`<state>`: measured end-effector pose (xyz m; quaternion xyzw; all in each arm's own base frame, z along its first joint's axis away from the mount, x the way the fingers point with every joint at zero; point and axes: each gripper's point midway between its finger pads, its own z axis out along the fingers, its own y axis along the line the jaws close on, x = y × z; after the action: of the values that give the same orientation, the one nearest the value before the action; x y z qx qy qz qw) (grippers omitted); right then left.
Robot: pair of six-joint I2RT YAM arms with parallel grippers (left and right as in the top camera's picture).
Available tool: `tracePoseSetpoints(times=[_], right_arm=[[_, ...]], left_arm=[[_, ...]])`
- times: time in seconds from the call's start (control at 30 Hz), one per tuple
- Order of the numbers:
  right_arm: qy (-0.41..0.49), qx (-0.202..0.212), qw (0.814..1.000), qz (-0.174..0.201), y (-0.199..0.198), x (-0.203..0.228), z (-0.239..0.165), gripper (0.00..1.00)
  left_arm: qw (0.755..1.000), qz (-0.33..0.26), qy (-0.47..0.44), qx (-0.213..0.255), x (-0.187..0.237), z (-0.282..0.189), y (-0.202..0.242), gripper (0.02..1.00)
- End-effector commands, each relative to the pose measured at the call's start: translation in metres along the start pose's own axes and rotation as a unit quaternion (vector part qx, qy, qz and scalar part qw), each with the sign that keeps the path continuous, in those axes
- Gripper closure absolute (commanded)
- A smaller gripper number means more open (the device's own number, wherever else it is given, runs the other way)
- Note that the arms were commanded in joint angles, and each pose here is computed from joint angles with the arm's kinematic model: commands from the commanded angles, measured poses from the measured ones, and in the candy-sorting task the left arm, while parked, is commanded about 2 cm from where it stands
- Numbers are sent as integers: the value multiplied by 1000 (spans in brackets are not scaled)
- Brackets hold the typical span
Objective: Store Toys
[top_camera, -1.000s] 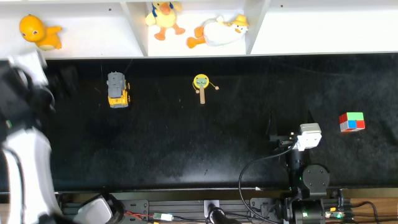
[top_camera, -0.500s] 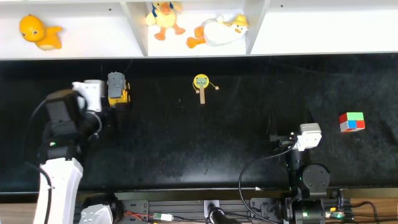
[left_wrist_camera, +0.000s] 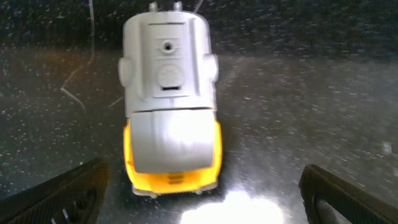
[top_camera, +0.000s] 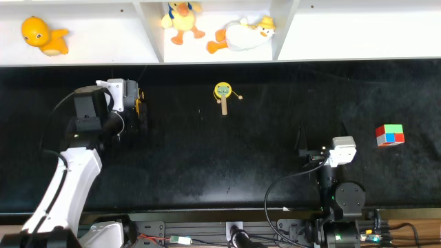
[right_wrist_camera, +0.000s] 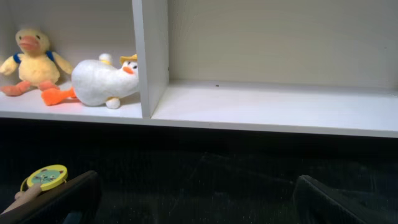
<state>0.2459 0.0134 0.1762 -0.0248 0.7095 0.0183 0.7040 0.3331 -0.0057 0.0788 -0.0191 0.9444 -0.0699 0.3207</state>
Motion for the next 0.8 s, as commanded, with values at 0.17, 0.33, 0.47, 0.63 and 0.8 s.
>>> tracePoseSetpoints(times=[0.17, 0.33, 0.47, 0.63, 0.8], right_arm=[[2, -5, 1000, -2, 2, 5, 1, 5], [2, -5, 1000, -2, 2, 5, 1, 5], [2, -5, 1000, -2, 2, 5, 1, 5], [2, -5, 1000, -2, 2, 5, 1, 7], [2, -5, 1000, -2, 2, 5, 1, 5]], left_arm=[[999, -8, -4, -46, -3, 16, 18, 36], [998, -8, -9, -57, -6, 18, 22, 84], [997, -7, -21, -68, -11, 17, 25, 189], [997, -4, -29, -70, -15, 17, 26, 364], [997, -5, -28, -68, -15, 17, 25, 509]])
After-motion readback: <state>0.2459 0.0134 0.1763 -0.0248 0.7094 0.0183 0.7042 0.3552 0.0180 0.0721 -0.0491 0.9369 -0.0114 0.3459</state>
